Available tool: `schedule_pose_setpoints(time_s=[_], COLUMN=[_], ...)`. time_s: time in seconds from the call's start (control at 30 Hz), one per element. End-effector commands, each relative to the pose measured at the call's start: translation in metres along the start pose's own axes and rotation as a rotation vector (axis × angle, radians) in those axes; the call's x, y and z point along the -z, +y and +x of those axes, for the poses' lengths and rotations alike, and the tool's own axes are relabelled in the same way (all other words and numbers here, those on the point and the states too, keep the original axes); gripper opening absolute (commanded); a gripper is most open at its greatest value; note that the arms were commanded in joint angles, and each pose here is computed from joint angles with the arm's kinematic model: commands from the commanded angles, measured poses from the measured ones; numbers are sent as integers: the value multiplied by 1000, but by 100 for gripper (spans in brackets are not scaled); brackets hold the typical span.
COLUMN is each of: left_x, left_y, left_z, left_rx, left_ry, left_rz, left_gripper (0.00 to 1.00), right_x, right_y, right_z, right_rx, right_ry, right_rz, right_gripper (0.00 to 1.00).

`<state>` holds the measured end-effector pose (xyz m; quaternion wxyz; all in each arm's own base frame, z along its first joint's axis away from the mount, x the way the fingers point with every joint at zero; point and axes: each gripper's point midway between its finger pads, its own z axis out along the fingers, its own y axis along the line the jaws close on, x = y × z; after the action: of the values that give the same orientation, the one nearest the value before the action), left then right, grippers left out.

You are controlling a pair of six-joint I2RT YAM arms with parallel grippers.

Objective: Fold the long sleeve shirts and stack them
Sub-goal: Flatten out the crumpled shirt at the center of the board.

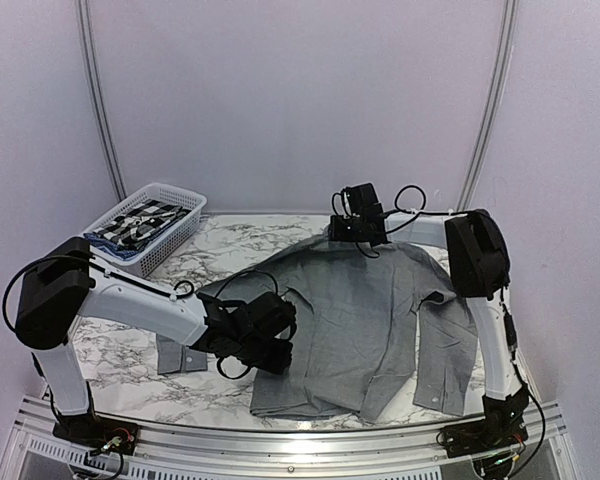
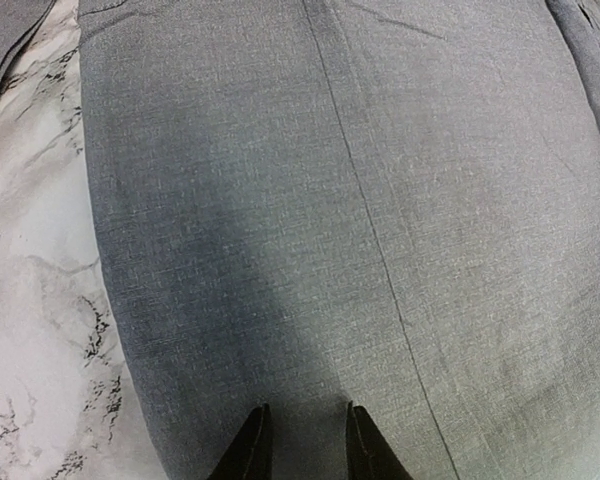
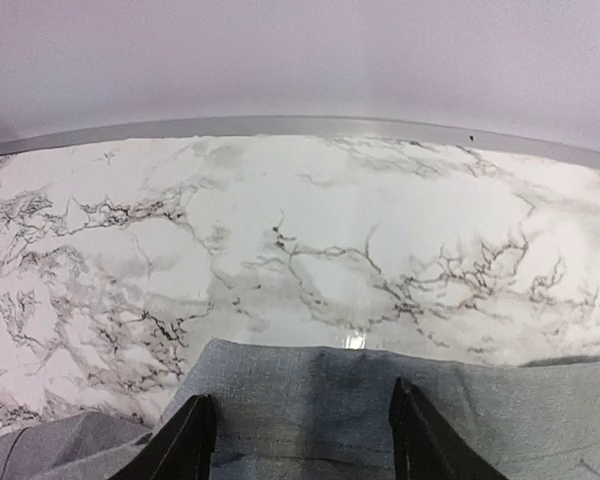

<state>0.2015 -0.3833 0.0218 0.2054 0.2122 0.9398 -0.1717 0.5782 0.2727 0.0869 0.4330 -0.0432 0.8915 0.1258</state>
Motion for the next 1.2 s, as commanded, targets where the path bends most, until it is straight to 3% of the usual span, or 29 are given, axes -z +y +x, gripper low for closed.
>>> schedule_pose_setpoints(time_s=[0.0, 0.17, 0.33, 0.43, 0.57, 0.67, 0.77, 1.03, 1.17], left_x=[0, 1, 2, 3, 6, 8, 7, 7, 12], left_y=[11, 8, 5, 4, 5, 4, 5, 10, 14], left_z=[28, 22, 17, 12, 7, 5, 6, 12, 11], left_rx=[-2, 11, 21, 25, 37, 40, 45, 60, 71], left_ry=[93, 80, 69, 56, 43, 38, 41, 51, 34], left_rz=[-35, -30, -28, -29, -34, -32, -33, -43, -54], left_gripper=[26, 27, 27, 27, 27, 27, 27, 27, 27], right_x=[-5, 21, 46, 61, 83, 80, 70, 21, -10], right_y=[2, 10, 13, 23, 43, 52, 58, 75, 76], right_z=[-31, -68, -70, -50, -23, -1, 20, 26, -3], right_rx=[32, 89, 88, 92, 91, 75, 67, 66, 28], right_ry=[-16, -64, -30, 7, 10, 50, 91, 122, 68], right_rz=[-53, -56, -59, -73, -130, -183, -216, -283, -316], right_gripper=[61, 76, 76, 69, 48, 29, 20, 18, 29])
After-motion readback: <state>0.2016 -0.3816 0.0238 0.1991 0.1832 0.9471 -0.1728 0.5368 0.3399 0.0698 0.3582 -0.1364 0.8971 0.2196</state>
